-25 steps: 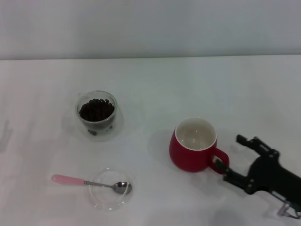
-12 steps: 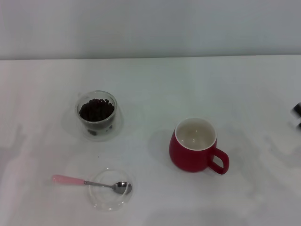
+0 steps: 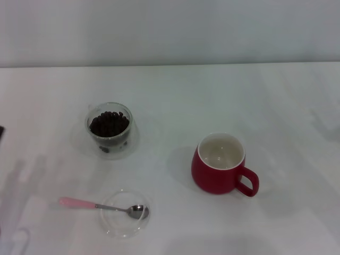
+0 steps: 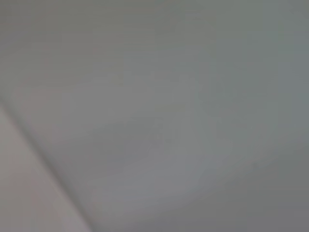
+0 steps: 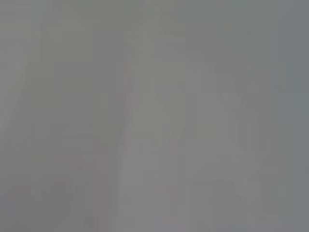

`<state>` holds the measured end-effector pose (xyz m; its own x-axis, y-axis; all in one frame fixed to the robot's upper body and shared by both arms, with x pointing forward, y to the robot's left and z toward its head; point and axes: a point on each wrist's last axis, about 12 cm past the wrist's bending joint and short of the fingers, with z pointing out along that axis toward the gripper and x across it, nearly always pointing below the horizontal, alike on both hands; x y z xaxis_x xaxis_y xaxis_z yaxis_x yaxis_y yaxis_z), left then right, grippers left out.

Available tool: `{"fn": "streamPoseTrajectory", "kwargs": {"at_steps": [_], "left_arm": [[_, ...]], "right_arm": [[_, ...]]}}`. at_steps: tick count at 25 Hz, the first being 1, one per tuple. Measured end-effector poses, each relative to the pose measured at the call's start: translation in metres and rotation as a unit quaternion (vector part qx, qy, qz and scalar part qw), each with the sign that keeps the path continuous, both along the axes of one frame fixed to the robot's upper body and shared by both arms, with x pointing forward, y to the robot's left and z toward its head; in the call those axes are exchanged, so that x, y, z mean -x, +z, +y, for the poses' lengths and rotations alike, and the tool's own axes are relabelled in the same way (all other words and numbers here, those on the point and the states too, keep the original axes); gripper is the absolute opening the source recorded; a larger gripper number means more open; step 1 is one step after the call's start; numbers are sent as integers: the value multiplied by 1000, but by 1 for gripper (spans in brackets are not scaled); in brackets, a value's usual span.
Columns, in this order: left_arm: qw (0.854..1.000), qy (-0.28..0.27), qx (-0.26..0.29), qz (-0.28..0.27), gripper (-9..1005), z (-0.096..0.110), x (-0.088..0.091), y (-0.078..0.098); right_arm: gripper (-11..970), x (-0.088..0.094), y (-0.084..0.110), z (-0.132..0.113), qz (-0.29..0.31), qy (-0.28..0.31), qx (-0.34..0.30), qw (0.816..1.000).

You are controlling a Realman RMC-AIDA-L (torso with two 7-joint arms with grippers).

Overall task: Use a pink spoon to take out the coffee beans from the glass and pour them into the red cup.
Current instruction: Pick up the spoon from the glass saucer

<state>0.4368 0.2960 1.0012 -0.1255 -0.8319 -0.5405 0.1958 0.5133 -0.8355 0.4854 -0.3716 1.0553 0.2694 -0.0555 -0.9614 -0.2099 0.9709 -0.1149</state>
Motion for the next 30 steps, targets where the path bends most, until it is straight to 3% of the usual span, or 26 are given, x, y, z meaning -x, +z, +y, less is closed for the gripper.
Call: {"fn": "streamPoseTrajectory", "kwargs": {"at_steps": [3, 8, 19, 30], "left_arm": [[999, -34, 23, 35, 879, -5, 7, -7], [995, -73, 17, 63, 878, -14, 20, -16], [991, -98, 9, 95, 878, -21, 41, -26], [980, -147, -2, 132, 879, -31, 40, -33]], "right_arm": [[874, -14, 2, 4, 9, 0, 7, 1000], [874, -24, 4, 9, 6, -2, 23, 1000], [874, -25, 0, 12, 15, -10, 35, 999], [874, -23, -4, 17, 20, -12, 37, 999]]}}
